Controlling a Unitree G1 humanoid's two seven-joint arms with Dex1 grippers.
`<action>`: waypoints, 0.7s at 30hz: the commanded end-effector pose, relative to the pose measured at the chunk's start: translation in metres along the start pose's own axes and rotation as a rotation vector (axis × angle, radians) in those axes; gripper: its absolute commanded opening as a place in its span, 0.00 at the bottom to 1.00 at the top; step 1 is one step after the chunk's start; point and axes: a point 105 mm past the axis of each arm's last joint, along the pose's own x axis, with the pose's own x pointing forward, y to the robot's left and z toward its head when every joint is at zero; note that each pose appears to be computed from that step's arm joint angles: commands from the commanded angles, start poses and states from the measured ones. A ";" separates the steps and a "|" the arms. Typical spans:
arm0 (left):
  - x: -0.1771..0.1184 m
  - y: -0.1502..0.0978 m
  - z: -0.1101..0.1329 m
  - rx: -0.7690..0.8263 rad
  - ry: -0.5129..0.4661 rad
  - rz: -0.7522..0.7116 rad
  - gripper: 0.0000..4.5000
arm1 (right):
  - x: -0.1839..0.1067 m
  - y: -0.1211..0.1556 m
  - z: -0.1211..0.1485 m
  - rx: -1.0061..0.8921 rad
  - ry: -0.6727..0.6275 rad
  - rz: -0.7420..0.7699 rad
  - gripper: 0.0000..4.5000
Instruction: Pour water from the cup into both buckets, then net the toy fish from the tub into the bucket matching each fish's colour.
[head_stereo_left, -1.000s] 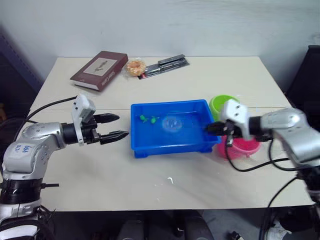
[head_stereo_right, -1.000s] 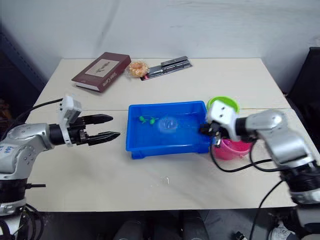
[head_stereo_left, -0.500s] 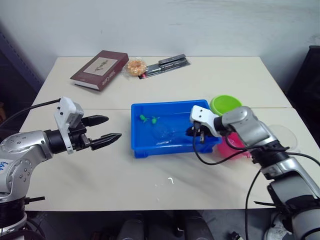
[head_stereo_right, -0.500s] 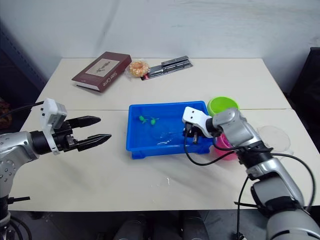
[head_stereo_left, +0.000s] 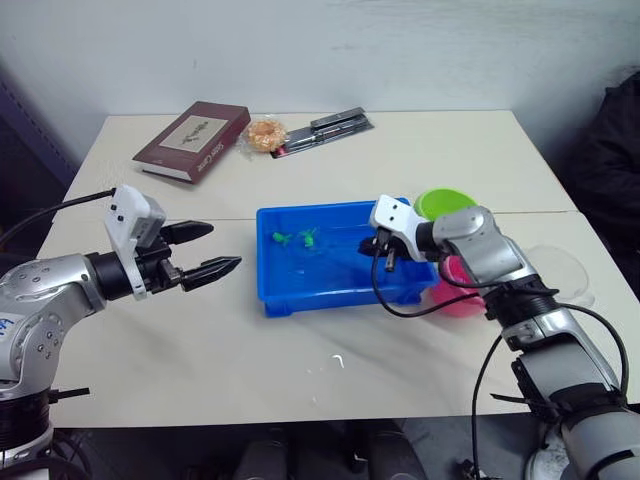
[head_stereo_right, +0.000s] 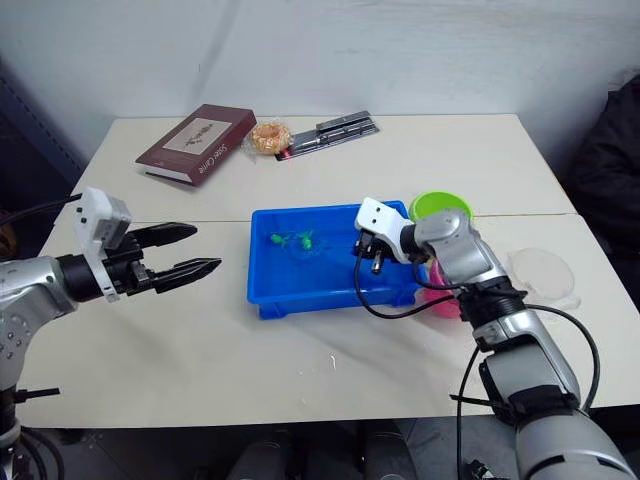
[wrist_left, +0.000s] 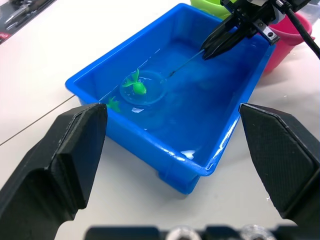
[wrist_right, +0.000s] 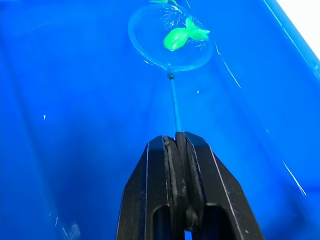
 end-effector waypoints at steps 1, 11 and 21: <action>0.006 -0.003 0.013 0.044 -0.040 -0.045 1.00 | -0.024 -0.002 0.019 -0.055 -0.090 -0.034 0.00; 0.053 -0.016 0.034 0.072 -0.135 -0.215 1.00 | -0.106 0.000 0.012 -0.021 -0.117 -0.201 0.00; 0.091 -0.039 0.060 0.099 -0.204 -0.472 1.00 | -0.175 -0.024 -0.014 -0.110 0.041 -0.481 0.00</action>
